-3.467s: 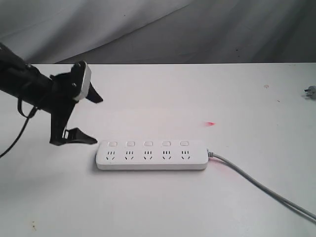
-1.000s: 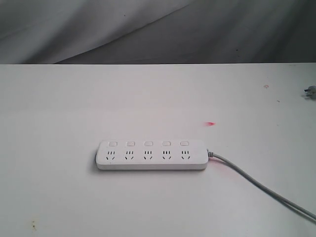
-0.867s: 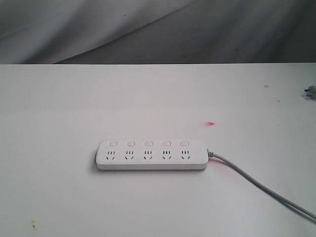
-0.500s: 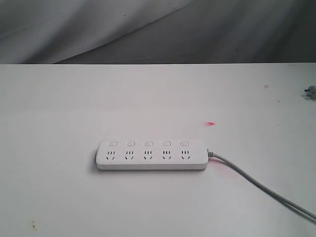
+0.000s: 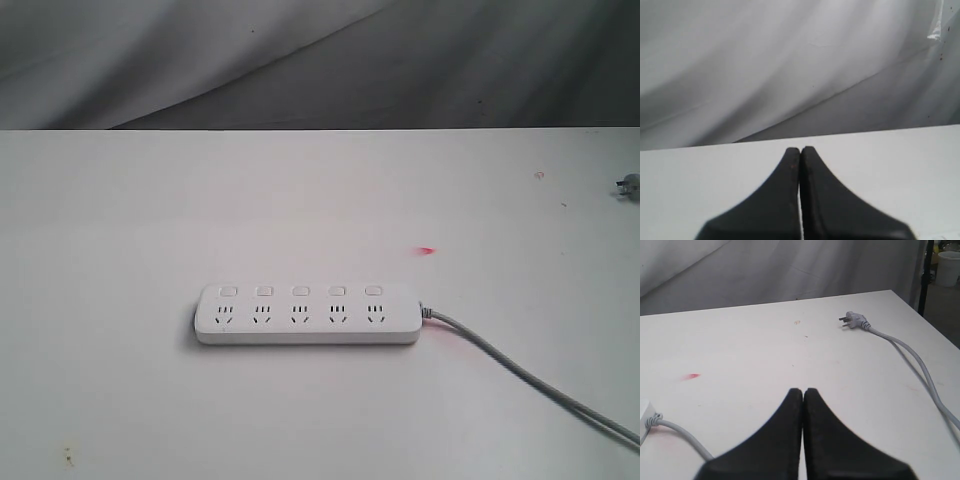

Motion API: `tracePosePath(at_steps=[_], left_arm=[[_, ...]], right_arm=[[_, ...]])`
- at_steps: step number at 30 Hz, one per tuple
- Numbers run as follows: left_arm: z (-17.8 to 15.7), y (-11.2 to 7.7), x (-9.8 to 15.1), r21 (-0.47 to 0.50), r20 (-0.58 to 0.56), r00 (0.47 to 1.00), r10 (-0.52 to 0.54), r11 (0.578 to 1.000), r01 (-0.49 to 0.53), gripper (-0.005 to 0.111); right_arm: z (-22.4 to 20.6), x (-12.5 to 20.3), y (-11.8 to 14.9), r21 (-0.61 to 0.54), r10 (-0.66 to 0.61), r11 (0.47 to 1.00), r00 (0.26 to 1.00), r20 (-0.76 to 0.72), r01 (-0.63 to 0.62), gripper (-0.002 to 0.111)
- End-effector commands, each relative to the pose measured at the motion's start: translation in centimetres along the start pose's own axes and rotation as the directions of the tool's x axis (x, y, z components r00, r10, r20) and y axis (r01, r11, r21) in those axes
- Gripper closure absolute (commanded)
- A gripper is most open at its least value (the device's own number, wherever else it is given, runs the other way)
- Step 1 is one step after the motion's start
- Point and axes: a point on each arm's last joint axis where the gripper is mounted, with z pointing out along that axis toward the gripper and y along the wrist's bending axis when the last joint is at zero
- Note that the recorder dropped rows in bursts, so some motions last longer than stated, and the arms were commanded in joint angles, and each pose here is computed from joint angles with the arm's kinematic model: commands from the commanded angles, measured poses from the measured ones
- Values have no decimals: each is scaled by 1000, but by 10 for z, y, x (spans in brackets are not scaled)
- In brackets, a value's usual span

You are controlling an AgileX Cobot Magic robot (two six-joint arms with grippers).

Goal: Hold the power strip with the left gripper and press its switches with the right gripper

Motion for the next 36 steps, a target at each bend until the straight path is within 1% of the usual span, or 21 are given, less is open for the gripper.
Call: tracePosePath(at_steps=[1,4,12,15,18,20,24,26,28,32,36], left_arm=[[-1,-1,21,5,-11,1000,-1,1000,1,106],[-2,-1,28,6,-33,999,-1,1000,1,106],[-2,-1,27,5,-26,1000,-1,1000,1,106],[-10,-1,24,4,6,1000,-1,1000,1,106],[-22,-1,28,2,13,1000,0,1000,0,106],[-29,-1,34,0,31,1000,0,1000,0,106],[-41,-1,48,-2,105,994,2,1000,-2,106],[-45,-2,54,-6,135,991,24,1000,-23,106],[-49,-1,53,-11,174,984,42,999,-41,106],[-48,-1,59,-13,117,992,42,999,-41,106],[-48,-1,65,-8,46,999,-11,1000,11,106]], right_arm=[[0,0,0,7,2,1000,1000,13,-2,108],[0,0,0,7,2,1000,1000,13,-2,108],[0,0,0,7,2,1000,1000,13,-2,108],[0,0,0,7,2,1000,1000,13,-2,108],[0,0,0,7,2,1000,1000,13,-2,108],[0,0,0,7,2,1000,1000,13,-2,108],[0,0,0,7,2,1000,1000,13,-2,108],[0,0,0,7,2,1000,1000,13,-2,108],[0,0,0,7,2,1000,1000,13,-2,108],[0,0,0,7,2,1000,1000,13,-2,108],[0,0,0,7,2,1000,1000,13,-2,108]])
